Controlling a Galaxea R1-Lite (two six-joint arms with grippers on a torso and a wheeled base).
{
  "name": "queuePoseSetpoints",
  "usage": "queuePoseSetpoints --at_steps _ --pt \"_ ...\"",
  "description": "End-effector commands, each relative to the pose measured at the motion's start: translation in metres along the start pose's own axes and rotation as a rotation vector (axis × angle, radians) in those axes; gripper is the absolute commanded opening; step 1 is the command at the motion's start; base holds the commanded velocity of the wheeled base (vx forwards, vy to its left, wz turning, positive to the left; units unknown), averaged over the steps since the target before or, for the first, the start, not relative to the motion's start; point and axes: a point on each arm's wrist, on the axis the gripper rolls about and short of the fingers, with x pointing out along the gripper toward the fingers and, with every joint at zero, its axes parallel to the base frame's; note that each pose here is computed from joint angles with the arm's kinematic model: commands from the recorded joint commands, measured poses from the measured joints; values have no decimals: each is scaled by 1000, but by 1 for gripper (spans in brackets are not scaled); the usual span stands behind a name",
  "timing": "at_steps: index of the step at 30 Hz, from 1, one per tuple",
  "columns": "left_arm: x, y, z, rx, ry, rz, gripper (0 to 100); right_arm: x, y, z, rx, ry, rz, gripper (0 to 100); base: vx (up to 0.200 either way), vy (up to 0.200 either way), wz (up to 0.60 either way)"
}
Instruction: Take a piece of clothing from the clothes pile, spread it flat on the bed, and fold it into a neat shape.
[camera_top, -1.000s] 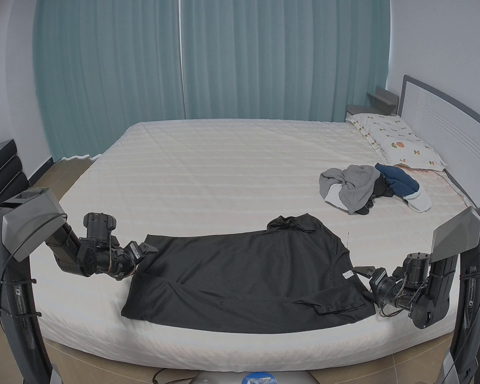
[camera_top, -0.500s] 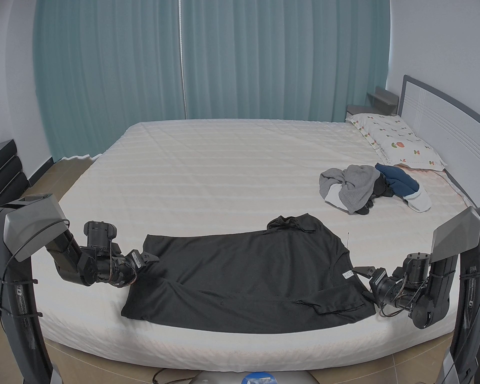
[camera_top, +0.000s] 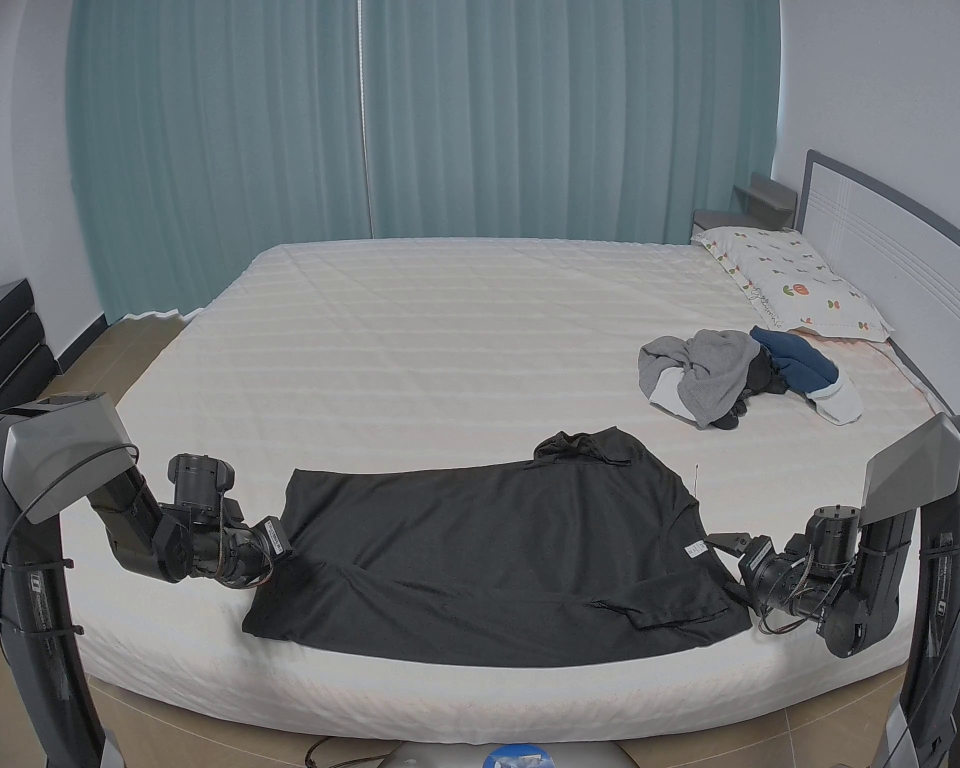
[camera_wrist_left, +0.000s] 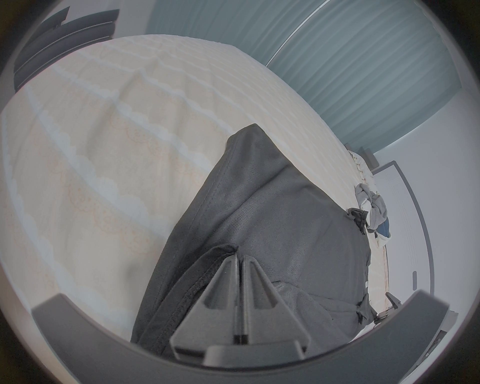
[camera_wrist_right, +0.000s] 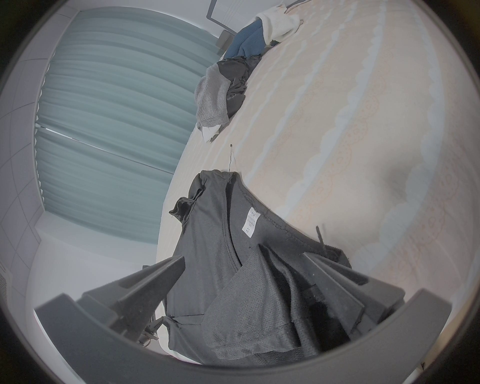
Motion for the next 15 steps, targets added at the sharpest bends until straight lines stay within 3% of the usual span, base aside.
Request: queuePoseSetpoints --at_steps 1,6,15 --pt "-14 -3 1 -1 -16 -5 0 -1 4 2 -7 -14 18 100 0 0 0" --pt "-32 -9 1 -5 -39 -16 0 -15 21 7 -45 -74 43 100 0 0 0" --pt "-51 -8 -7 -7 -73 44 0 -13 32 -12 -226 -19 56 100 0 0 0"
